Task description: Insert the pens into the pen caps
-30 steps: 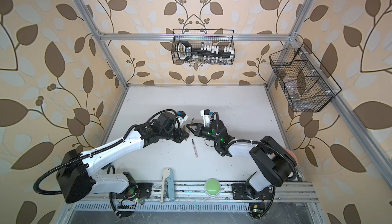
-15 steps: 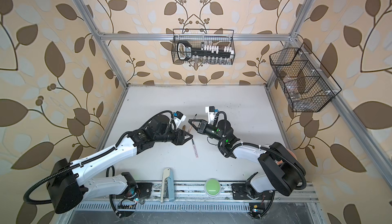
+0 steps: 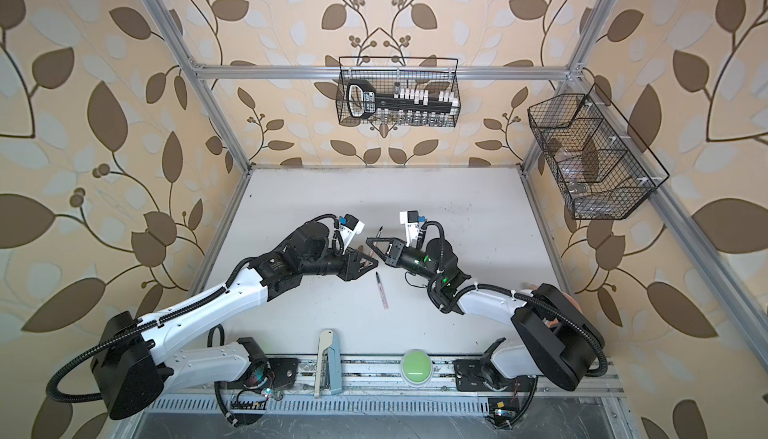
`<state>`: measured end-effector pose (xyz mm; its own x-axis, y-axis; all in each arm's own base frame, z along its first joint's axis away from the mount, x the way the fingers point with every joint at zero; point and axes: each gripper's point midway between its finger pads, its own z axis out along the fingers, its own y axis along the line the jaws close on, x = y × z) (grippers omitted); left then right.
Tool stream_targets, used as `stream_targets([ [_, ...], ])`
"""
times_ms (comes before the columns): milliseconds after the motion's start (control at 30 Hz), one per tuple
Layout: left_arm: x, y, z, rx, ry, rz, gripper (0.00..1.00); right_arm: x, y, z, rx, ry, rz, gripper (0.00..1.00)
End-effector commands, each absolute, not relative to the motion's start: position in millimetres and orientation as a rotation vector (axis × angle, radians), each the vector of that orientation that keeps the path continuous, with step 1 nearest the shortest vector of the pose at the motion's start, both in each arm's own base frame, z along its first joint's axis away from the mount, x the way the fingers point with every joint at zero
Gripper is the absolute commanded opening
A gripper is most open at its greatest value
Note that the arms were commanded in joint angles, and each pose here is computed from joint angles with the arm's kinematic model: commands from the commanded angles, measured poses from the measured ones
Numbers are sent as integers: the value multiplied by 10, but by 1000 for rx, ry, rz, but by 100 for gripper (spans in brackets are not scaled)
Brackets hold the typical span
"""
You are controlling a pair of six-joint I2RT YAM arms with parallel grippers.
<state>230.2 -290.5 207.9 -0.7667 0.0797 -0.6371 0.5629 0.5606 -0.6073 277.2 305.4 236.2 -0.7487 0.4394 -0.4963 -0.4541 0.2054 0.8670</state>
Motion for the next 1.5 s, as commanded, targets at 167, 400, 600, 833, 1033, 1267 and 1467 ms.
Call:
stream_targets([
  [167, 2338, -2946, 2315, 532, 2177, -1180, 16, 2718, 3037, 2366, -26, 1774, 1608, 0],
  [400, 2333, -2914, 2285, 547, 2199, -1144, 8, 2720, 3012, 2359, -42, 1791, 1560, 28],
  [600, 2350, -2533, 2127, 526, 2313, -848, 5, 2802, 2564, 2231, -43, 1971, 1189, 40],
  [833, 2330, -2117, 2126, 402, 2330, -646, 1, 2853, 1918, 2155, -84, 2133, 829, 46],
  [1033, 2387, -1870, 1984, 253, 2350, -520, 0, 2814, 1651, 1755, -119, 2323, 631, 48],
  [1267, 2398, -1763, 1977, 138, 2306, -510, 0, 2695, 1823, 1383, -222, 2433, 577, 48],
  [1467, 2357, -1873, 2013, 181, 2262, -594, 0, 2726, 2290, 1329, -375, 2438, 646, 47],
])
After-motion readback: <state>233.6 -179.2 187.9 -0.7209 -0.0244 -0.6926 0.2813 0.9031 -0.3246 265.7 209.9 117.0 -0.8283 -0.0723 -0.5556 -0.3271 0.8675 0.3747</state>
